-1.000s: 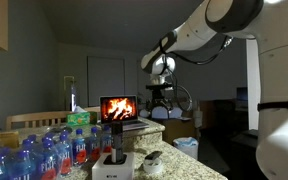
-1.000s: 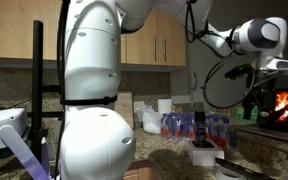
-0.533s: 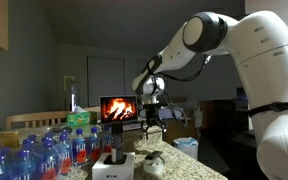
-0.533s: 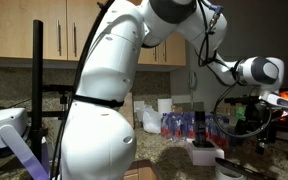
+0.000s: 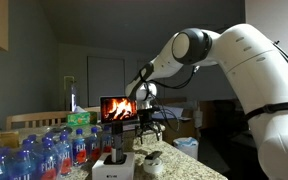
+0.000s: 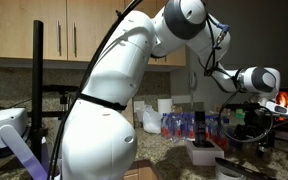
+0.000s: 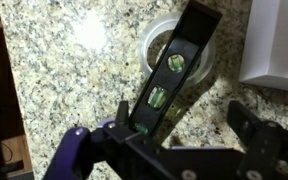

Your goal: Pick up the bottle and remote, then put them on the box

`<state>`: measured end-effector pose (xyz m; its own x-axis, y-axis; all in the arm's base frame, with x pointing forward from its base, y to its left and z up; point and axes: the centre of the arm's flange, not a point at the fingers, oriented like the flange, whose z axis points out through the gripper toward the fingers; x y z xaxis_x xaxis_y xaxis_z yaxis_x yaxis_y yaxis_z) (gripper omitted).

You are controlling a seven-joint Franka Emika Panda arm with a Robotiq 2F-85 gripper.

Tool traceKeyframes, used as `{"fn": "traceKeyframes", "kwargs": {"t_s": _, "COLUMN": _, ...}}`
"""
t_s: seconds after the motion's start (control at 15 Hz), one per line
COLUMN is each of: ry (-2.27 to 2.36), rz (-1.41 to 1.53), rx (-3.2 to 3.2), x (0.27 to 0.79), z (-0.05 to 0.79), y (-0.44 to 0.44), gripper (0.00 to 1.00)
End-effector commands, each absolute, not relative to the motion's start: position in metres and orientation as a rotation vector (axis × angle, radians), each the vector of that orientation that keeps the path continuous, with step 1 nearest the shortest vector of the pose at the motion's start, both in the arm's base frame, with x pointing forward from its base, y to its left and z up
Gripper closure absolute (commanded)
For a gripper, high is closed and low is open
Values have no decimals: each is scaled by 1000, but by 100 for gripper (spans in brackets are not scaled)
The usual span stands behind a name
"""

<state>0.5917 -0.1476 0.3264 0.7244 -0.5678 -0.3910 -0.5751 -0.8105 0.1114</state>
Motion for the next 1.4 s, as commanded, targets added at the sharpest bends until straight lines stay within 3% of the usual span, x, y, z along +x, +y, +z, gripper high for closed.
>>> {"fn": "traceKeyframes", "kwargs": {"t_s": 0.0, "ry": 961, "rz": 649, "rx": -2901, "x": 592, "z": 327, "y": -148, "gripper": 0}}
{"fn": "traceKeyframes", "kwargs": {"t_s": 0.87, "ry": 1455, "rz": 692, "rx": -2518, "x": 536, "z": 264, "y": -109, "gripper": 0}}
{"fn": "traceKeyframes", "kwargs": {"t_s": 1.33, "ry": 1563, "rz": 613, "rx": -2503, "x": 536, "z": 312, "y": -147, "gripper": 0}}
